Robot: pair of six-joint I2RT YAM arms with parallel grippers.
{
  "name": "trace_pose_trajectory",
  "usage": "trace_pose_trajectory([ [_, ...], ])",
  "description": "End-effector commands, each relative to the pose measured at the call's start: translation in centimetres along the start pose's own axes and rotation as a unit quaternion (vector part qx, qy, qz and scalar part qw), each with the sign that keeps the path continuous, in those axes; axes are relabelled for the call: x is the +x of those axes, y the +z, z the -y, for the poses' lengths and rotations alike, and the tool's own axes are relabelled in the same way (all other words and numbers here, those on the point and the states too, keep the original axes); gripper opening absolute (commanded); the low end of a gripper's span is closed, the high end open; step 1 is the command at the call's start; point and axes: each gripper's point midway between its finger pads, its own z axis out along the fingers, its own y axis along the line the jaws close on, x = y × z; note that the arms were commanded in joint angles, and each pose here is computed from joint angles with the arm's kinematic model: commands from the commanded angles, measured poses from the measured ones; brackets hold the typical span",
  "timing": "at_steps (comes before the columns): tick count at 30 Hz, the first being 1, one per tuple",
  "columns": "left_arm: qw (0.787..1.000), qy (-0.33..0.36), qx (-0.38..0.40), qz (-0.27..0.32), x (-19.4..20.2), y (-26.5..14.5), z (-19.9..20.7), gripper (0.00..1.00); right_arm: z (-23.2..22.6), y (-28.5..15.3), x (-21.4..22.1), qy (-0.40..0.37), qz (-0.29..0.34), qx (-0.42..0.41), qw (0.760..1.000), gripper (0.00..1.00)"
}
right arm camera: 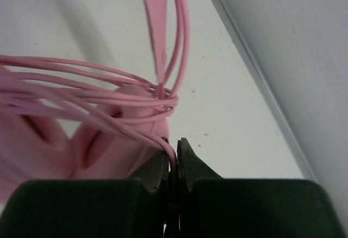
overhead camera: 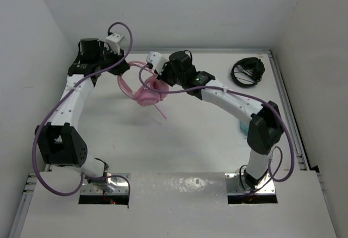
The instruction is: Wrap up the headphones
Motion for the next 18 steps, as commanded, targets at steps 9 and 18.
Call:
trace_pose_trajectory([
  [9, 0.994, -0.021, 0.106, 0.029, -1.3, -2.6, 4.9, 0.00, 7.3, 5.1, 6.9, 0.125, 0.008, 0.074, 0.989, 0.41],
  [18, 0.994, -0.041, 0.093, 0.032, -1.5, -1.9, 4.2, 0.00, 0.8, 5.0, 11.5, 0.140, 0.007, -0.039, 0.989, 0.56],
])
